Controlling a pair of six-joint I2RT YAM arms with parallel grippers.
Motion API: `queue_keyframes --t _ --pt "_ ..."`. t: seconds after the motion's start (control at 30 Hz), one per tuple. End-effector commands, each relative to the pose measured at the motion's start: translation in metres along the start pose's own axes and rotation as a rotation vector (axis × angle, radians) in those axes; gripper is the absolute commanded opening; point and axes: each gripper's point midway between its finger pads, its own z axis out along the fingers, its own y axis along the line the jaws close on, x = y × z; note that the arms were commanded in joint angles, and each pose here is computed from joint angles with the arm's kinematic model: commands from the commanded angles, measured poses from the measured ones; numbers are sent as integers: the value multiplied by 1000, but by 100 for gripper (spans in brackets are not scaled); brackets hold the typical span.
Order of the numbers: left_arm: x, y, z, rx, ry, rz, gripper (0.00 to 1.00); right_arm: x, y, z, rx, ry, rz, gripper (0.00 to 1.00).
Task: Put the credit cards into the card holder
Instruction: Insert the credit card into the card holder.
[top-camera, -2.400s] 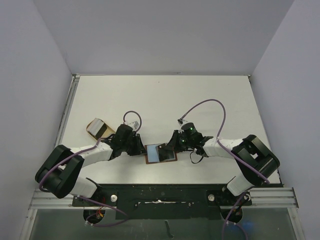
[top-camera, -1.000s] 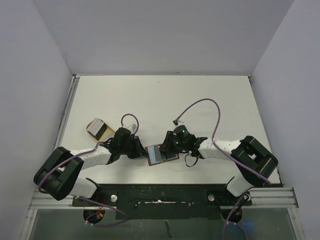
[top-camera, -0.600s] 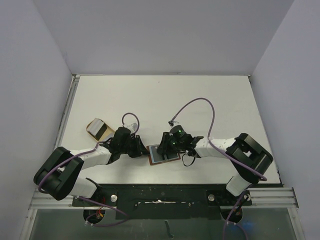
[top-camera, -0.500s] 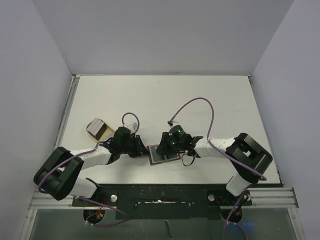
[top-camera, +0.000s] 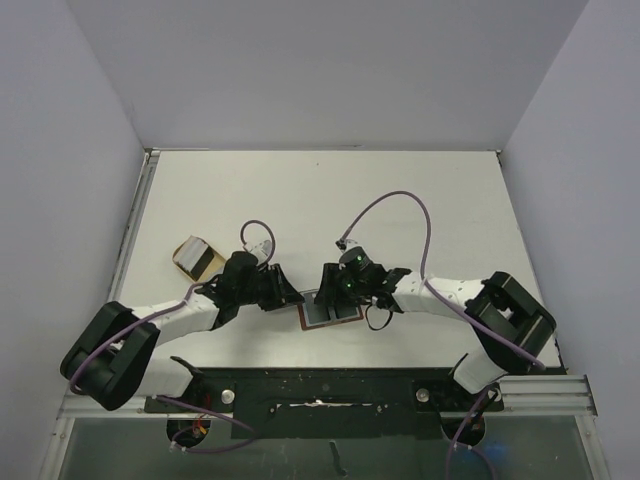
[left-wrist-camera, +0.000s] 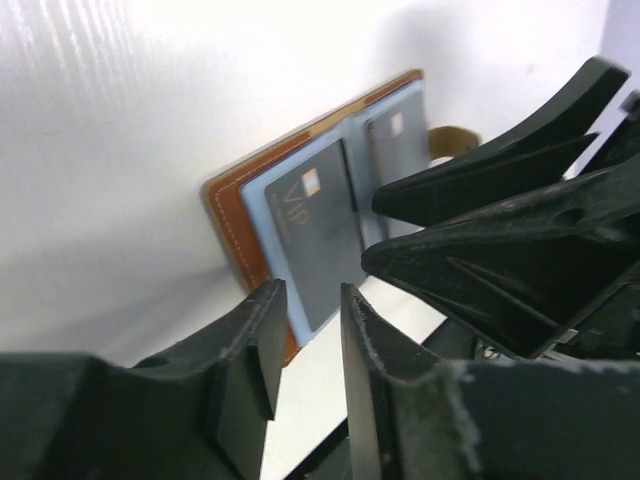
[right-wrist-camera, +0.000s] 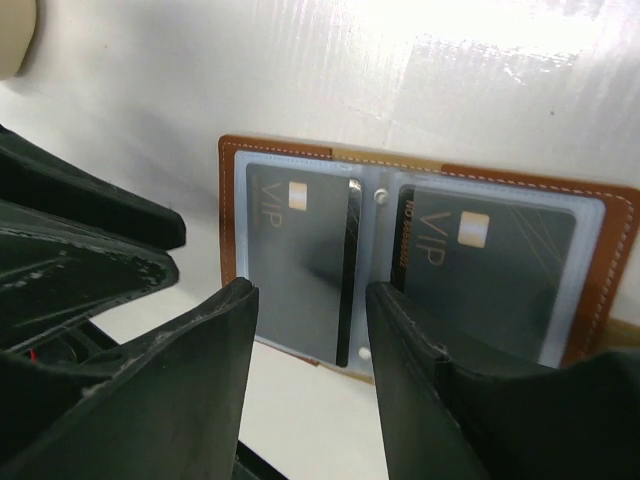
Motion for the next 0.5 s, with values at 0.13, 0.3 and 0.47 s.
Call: queue_keyframes --t 0.13,0.3,0.47 --pt "-28 -29 -12 88 -116 35 34 -30 8 -41 65 -70 -106 50" --pt "-25 -23 -8 67 -100 36 41 -42 -9 -59 181 -110 -152 55" --pt "-23 -15 -1 40 -81 29 45 -50 -33 -65 295 -122 -181 57"
